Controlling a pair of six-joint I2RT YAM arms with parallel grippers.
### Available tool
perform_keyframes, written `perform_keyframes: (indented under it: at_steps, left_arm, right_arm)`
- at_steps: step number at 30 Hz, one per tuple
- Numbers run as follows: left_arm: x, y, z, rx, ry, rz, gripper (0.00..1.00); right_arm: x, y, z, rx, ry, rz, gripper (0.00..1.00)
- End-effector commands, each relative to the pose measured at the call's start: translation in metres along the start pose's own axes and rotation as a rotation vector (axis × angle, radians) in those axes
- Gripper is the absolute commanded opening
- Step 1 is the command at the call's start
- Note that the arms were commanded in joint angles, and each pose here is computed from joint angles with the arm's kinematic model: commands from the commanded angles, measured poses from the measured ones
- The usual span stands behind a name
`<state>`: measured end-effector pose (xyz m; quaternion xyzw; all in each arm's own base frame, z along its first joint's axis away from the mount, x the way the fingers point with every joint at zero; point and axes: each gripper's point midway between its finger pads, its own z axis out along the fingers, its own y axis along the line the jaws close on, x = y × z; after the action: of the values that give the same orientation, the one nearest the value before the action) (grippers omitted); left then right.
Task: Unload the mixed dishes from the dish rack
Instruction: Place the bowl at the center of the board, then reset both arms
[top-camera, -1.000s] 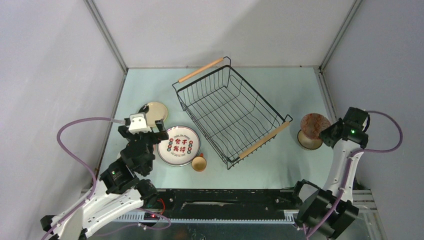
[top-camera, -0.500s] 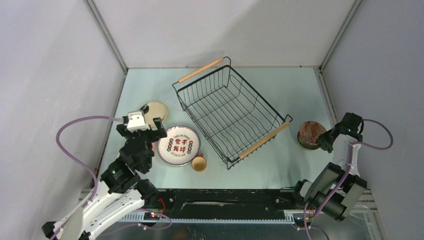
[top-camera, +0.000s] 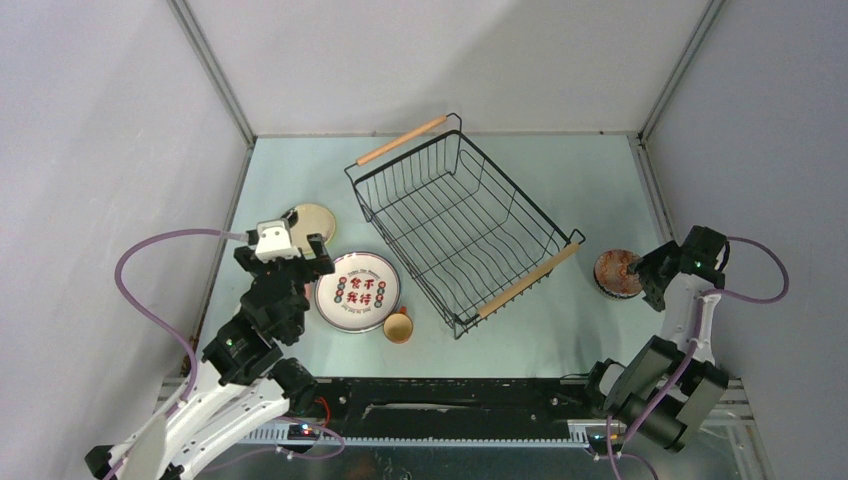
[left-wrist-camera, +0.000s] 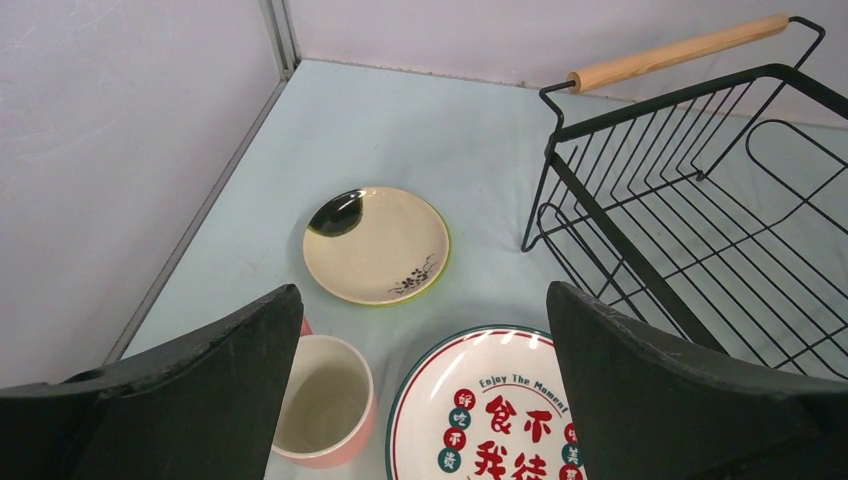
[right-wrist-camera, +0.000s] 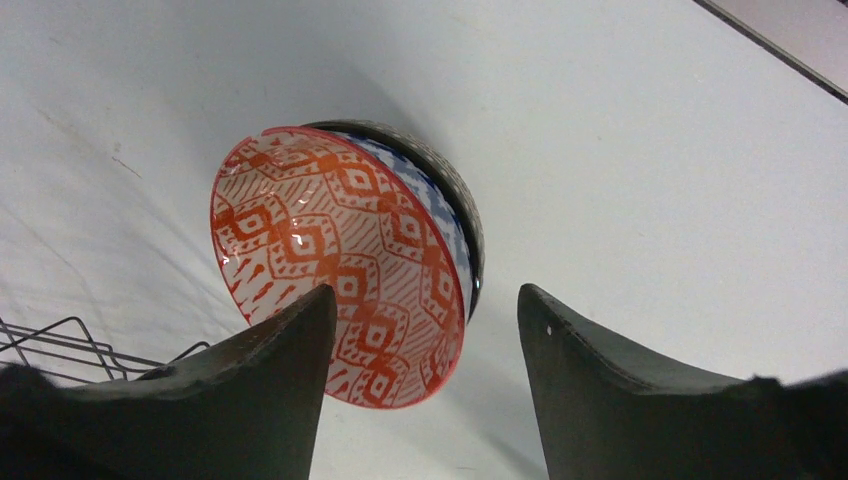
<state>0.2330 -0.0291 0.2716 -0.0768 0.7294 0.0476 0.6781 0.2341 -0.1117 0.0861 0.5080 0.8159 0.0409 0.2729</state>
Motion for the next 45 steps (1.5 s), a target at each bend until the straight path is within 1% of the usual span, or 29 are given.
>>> perform_keyframes:
  at_steps: [1, 2, 3, 4, 5, 7, 8, 10, 11, 12, 13, 14, 15, 16, 17, 20, 21, 23, 26, 29, 32, 36, 38, 41, 45]
  left_arm:
    - [-0.004, 0.000, 0.000, -0.001, -0.017, -0.045, 1.00]
    - [-0.004, 0.001, 0.000, -0.002, -0.017, -0.046, 1.00]
    - [-0.005, 0.002, -0.001, -0.002, -0.021, -0.052, 0.99]
    - [-0.006, 0.004, -0.002, -0.006, -0.026, -0.058, 0.99]
    - [-0.007, 0.004, -0.002, -0.008, -0.028, -0.060, 1.00]
    - [-0.009, 0.008, -0.004, -0.016, -0.035, -0.071, 1.00]
    - [-0.011, 0.010, -0.005, -0.018, -0.040, -0.082, 0.99]
    - [-0.017, 0.014, -0.009, -0.021, -0.047, -0.103, 0.99]
    - [-0.017, 0.016, -0.011, -0.024, -0.043, -0.102, 0.99]
    - [-0.025, 0.020, -0.014, -0.025, -0.057, -0.121, 0.99]
    - [-0.025, 0.023, -0.016, -0.028, -0.052, -0.114, 0.99]
    - [-0.034, 0.028, -0.021, -0.030, -0.065, -0.130, 0.99]
    - [-0.034, 0.033, -0.023, -0.037, -0.056, -0.114, 1.00]
    - [-0.044, 0.039, -0.028, -0.040, -0.073, -0.134, 1.00]
    - [-0.044, 0.044, -0.032, -0.047, -0.063, -0.120, 1.00]
    - [-0.062, 0.063, -0.048, -0.050, -0.093, -0.158, 1.00]
    - [-0.062, 0.068, -0.051, -0.052, -0.088, -0.151, 1.00]
    - [-0.068, 0.079, -0.062, -0.044, -0.108, -0.190, 1.00]
    - [-0.072, 0.091, -0.073, -0.038, -0.130, -0.233, 0.99]
    - [-0.072, 0.102, -0.082, -0.026, -0.160, -0.285, 0.99]
    - [-0.072, 0.114, -0.092, -0.022, -0.202, -0.354, 0.99]
    - [-0.061, 0.123, -0.096, -0.024, -0.238, -0.388, 1.00]
    - [-0.057, 0.126, -0.097, -0.026, -0.250, -0.410, 1.00]
    - [-0.045, 0.130, -0.097, -0.050, -0.239, -0.462, 1.00]
    - [-0.031, 0.130, -0.097, -0.054, -0.214, -0.486, 0.99]
  right_arm:
    - [-0.002, -0.007, -0.014, 0.028, -0.041, -0.004, 0.72]
    - [-0.002, -0.008, -0.018, 0.031, -0.053, -0.006, 0.78]
    - [-0.002, -0.008, -0.021, 0.030, -0.061, -0.008, 0.80]
    - [-0.001, -0.008, -0.027, 0.024, -0.073, -0.009, 0.86]
    - [-0.002, -0.007, -0.031, 0.016, -0.084, -0.011, 0.89]
    - [-0.006, -0.001, -0.045, -0.016, -0.127, -0.016, 0.97]
    - [-0.008, 0.001, -0.056, -0.033, -0.156, -0.022, 0.98]
    - [-0.016, 0.007, -0.078, -0.064, -0.220, -0.053, 0.99]
    - [-0.025, 0.014, -0.095, -0.075, -0.282, -0.081, 1.00]
    - [-0.025, 0.015, -0.102, -0.071, -0.295, -0.114, 1.00]
    - [-0.030, 0.026, -0.119, -0.099, -0.344, -0.157, 1.00]
    - [-0.031, 0.029, -0.128, -0.100, -0.359, -0.195, 1.00]
    - [-0.034, 0.036, -0.145, -0.112, -0.401, -0.237, 1.00]
    - [-0.036, 0.038, -0.155, -0.113, -0.431, -0.276, 1.00]
    - [-0.040, 0.044, -0.175, -0.129, -0.486, -0.308, 1.00]
    - [-0.045, 0.053, -0.218, -0.212, -0.623, -0.393, 1.00]
    - [-0.044, 0.055, -0.239, -0.271, -0.688, -0.399, 1.00]
    - [-0.043, 0.051, -0.265, -0.333, -0.772, -0.400, 1.00]
    - [-0.037, 0.042, -0.288, -0.390, -0.845, -0.412, 1.00]
    - [-0.033, 0.031, -0.295, -0.398, -0.870, -0.425, 1.00]
    - [-0.028, 0.023, -0.306, -0.444, -0.906, -0.403, 1.00]
    - [-0.025, 0.016, -0.309, -0.485, -0.934, -0.395, 0.99]
    - [-0.021, 0.016, -0.302, -0.505, -0.904, -0.407, 1.00]
    - [-0.007, 0.019, -0.293, -0.559, -0.823, -0.465, 1.00]
    - [0.001, 0.011, -0.289, -0.597, -0.806, -0.488, 1.00]
